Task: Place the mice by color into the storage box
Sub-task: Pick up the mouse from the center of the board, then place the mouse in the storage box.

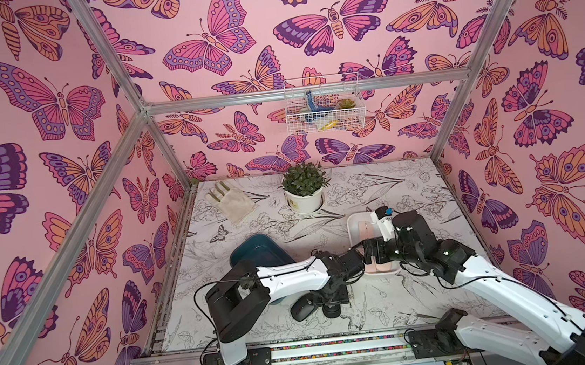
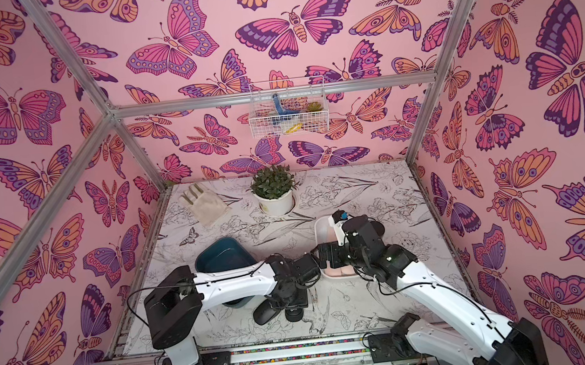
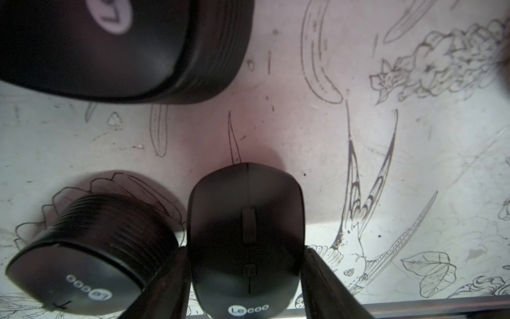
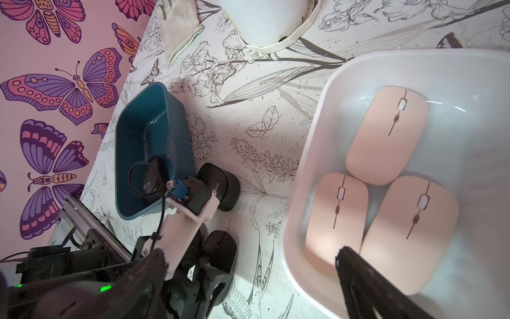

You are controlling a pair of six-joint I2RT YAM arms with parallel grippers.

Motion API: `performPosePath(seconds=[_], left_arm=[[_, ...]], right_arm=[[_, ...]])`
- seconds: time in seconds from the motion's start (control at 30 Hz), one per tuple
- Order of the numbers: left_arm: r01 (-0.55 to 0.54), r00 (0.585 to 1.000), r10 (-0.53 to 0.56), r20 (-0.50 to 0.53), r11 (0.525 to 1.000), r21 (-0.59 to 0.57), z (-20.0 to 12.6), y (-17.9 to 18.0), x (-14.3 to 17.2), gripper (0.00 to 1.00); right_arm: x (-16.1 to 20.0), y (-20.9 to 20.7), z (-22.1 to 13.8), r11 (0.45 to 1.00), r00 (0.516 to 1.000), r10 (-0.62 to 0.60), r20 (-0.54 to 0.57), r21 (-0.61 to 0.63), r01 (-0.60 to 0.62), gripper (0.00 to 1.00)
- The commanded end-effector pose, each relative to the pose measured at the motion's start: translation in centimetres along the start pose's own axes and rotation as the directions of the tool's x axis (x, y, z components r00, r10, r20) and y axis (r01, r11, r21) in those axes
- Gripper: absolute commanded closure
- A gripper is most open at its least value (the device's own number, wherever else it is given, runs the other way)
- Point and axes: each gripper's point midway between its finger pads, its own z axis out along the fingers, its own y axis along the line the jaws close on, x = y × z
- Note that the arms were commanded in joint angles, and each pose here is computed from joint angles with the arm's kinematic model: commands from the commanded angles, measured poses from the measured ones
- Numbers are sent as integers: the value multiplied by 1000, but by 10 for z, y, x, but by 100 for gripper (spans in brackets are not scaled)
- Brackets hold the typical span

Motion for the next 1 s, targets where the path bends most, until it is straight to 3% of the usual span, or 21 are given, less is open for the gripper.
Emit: performPosePath(seconds=[0.0, 0.07, 0.4, 0.67, 0.83, 0.97], left_arm=[[-26, 999, 24, 46, 999, 42, -24, -8, -3, 47], [-28, 998, 23, 65, 997, 66, -34, -11, -6, 43], [21, 984, -57, 169, 978, 206, -94, -6, -25, 46], [194, 927, -268, 261, 941, 277, -149, 85, -54, 47], [311, 881, -389, 268, 905, 290, -156, 142, -64, 48], [354, 869, -424, 257, 893, 277, -150, 164, -73, 49]], right_arm=[[-3, 3, 2, 1000, 1000, -8, 7, -14, 8, 1], [-3, 3, 2, 1000, 1000, -8, 7, -11, 8, 1], [-16, 5, -12, 1000, 998, -24, 55, 9, 23, 1], [-25, 13, -25, 999, 996, -40, 83, -13, 42, 1], [-20, 13, -18, 999, 998, -31, 56, -24, 33, 1], [-18, 15, -13, 999, 999, -27, 39, -42, 29, 1]])
